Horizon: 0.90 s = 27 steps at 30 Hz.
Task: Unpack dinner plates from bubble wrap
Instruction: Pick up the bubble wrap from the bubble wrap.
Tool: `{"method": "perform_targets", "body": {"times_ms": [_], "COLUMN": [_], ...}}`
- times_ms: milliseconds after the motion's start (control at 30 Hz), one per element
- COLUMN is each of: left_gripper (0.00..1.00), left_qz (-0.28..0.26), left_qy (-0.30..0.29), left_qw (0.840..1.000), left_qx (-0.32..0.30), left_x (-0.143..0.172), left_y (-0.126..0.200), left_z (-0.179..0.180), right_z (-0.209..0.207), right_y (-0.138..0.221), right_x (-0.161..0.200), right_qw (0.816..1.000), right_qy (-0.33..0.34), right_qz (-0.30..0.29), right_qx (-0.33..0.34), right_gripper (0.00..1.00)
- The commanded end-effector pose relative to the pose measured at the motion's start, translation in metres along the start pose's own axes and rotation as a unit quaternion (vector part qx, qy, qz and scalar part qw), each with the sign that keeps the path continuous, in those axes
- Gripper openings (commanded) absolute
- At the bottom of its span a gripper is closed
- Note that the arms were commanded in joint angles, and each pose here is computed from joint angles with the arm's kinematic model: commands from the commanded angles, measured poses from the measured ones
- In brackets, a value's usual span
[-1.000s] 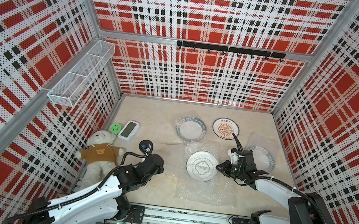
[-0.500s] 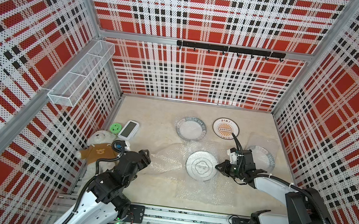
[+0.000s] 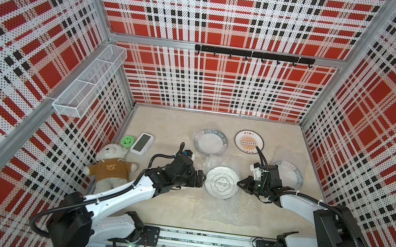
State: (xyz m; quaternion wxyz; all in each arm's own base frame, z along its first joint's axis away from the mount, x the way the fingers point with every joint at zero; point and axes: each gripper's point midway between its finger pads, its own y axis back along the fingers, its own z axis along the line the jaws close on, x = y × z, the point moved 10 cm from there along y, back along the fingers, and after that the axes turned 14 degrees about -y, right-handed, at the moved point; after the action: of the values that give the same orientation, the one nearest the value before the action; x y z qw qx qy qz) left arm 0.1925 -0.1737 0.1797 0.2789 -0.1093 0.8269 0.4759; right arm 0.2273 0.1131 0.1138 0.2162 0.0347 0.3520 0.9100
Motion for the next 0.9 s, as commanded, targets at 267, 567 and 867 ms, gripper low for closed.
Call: {"method": "perform_targets", "body": {"times_ms": [267, 567, 867], "left_gripper": [0.87, 0.88, 0.92], "left_qz": [0.012, 0.021, -0.069], "left_qy": [0.079, 0.125, 0.059], "left_qw": [0.996, 0.991, 0.992], "left_qx": [0.033, 0.041, 0.093], "left_x": [0.012, 0.019, -0.034], "left_y": [-0.038, -0.046, 0.037], "left_z": [0.040, 0.062, 0.023], "right_z": [0.017, 0.031, 0.073], "right_y": [0.010, 0.017, 0.054], "right_x": [-0.007, -0.009, -0.014], "right_qw": [0.999, 0.998, 0.992], "right_qy": [0.022, 0.025, 0.038], "right_qz": [-0.013, -0.013, -0.037], "right_qx": [-0.033, -0.055, -0.118], "right_gripper": [0.00, 0.00, 0.00]}}
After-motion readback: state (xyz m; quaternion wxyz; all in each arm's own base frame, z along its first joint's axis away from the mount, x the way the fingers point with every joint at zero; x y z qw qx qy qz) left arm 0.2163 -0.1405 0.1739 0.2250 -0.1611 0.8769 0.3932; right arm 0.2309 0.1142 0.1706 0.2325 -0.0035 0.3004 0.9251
